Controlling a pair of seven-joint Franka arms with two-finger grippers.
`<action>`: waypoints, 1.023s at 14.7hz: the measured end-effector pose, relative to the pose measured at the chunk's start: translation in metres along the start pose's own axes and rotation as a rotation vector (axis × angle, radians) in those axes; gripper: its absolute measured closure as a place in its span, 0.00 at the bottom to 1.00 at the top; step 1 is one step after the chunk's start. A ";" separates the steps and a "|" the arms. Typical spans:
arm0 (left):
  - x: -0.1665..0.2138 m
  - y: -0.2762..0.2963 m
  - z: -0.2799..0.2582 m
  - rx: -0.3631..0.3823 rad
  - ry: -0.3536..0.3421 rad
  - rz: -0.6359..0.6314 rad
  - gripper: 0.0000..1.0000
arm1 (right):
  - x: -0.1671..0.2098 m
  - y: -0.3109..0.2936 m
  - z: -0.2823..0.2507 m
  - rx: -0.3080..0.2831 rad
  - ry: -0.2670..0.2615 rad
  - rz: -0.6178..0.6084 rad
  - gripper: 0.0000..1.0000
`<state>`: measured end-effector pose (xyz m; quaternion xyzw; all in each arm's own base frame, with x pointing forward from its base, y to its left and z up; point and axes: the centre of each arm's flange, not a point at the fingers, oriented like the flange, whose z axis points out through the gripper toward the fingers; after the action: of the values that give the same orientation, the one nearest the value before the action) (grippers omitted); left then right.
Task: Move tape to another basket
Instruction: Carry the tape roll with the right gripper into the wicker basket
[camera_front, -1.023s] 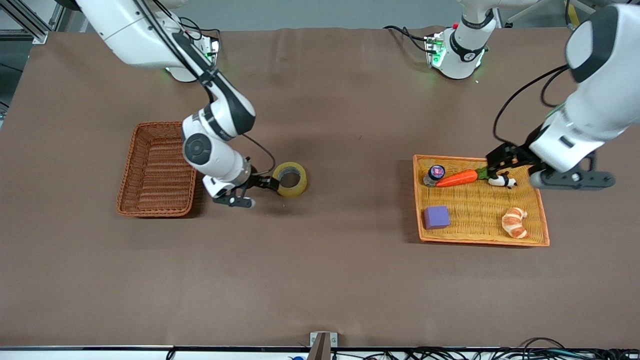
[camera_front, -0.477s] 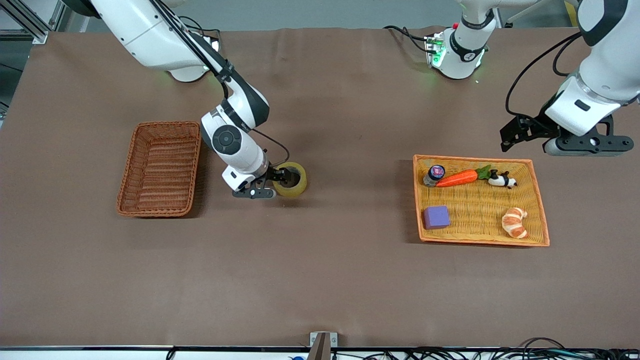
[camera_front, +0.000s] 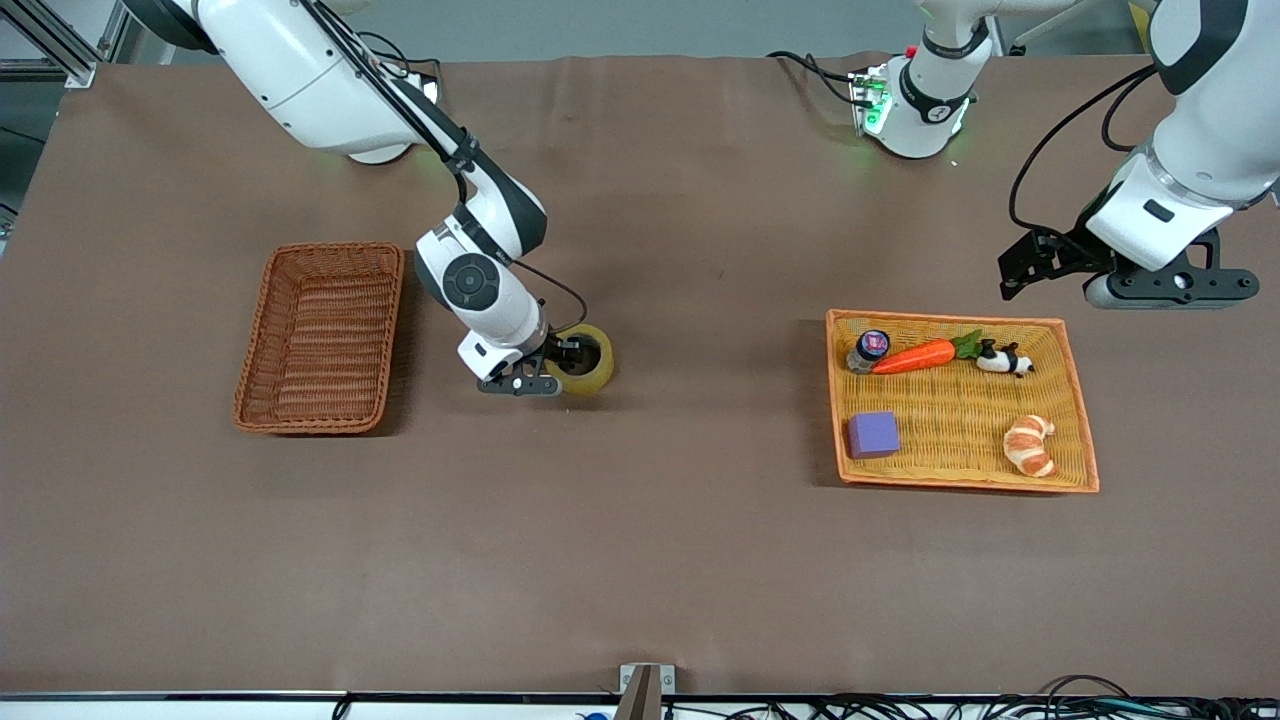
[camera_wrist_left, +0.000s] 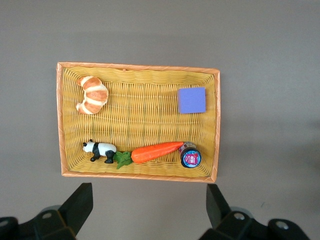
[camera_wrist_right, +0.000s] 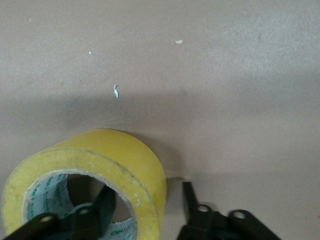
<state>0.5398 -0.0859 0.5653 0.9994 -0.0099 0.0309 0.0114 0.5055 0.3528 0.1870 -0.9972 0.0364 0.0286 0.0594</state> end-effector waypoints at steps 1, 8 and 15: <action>0.001 -0.001 0.000 0.000 0.001 -0.004 0.00 | 0.000 0.000 0.000 -0.002 0.002 0.009 0.56; 0.006 -0.010 0.006 -0.002 0.001 -0.022 0.00 | 0.025 0.019 -0.019 -0.060 -0.034 0.095 0.78; 0.011 -0.007 0.007 -0.004 0.010 -0.017 0.00 | 0.100 0.185 -0.153 -0.212 -0.040 -0.045 0.78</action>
<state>0.5512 -0.0788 0.5588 0.9993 -0.0015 0.0359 0.0138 0.5994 0.1437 0.3113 -0.9976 0.0096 0.0508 -0.0451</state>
